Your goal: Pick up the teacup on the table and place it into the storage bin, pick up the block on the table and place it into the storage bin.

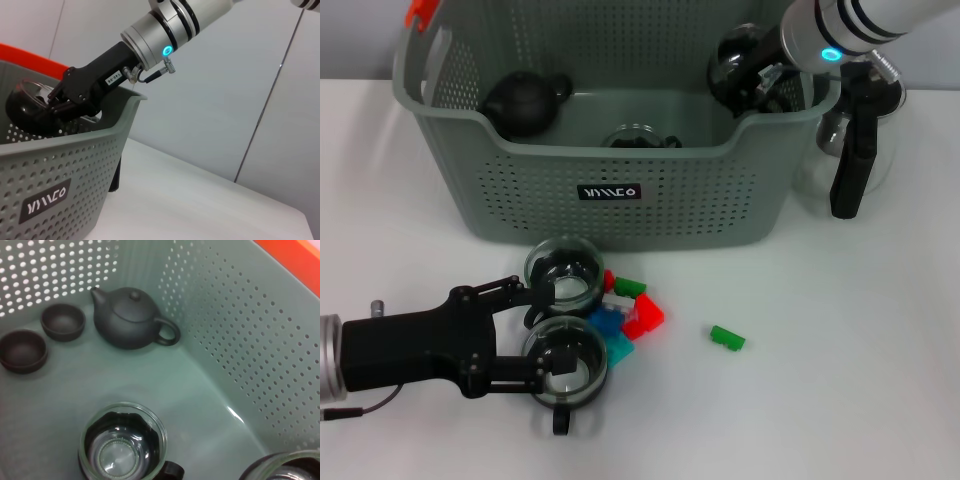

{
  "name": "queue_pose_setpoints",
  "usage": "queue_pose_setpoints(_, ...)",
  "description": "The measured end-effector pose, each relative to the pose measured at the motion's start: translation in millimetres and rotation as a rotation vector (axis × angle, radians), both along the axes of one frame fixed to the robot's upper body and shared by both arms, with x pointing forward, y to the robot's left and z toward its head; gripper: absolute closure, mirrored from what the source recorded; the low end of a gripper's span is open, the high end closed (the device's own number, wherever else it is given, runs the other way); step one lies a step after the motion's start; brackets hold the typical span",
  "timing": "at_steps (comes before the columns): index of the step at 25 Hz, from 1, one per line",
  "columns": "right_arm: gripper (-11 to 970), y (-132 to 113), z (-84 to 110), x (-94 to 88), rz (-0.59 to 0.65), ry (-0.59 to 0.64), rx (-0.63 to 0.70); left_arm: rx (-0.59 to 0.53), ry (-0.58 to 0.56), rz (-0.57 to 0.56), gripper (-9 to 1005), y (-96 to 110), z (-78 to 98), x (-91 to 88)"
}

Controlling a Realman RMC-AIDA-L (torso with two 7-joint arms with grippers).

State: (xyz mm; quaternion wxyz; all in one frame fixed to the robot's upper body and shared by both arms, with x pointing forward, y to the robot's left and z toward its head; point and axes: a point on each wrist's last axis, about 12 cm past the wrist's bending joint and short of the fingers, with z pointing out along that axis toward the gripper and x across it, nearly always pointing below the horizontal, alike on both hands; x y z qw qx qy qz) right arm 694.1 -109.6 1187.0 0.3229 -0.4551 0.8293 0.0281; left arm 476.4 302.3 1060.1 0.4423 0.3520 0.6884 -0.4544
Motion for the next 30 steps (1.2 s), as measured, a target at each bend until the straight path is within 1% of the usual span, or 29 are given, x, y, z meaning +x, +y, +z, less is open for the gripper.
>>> queue_pose_setpoints(18,902,0.4,1.6,-0.4,0.002,0.004,0.000,0.000,0.000,0.001,63,0.0,-0.1,0.0)
queue_pose_setpoints(23,694,1.0,2.6,-0.9,0.006,0.008,-0.001,0.000,0.002,0.002,63,0.2,-0.5,-0.4)
queue_pose_setpoints(29,496,3.6,11.9,-0.7,0.017,-0.005,0.015,-0.003,0.003,0.000,63,0.2,-0.4,-1.1)
queue_pose_setpoints(30,489,3.6,15.8,-0.2,0.018,-0.014,0.020,-0.003,0.003,-0.001,63,0.2,-0.4,-1.3)
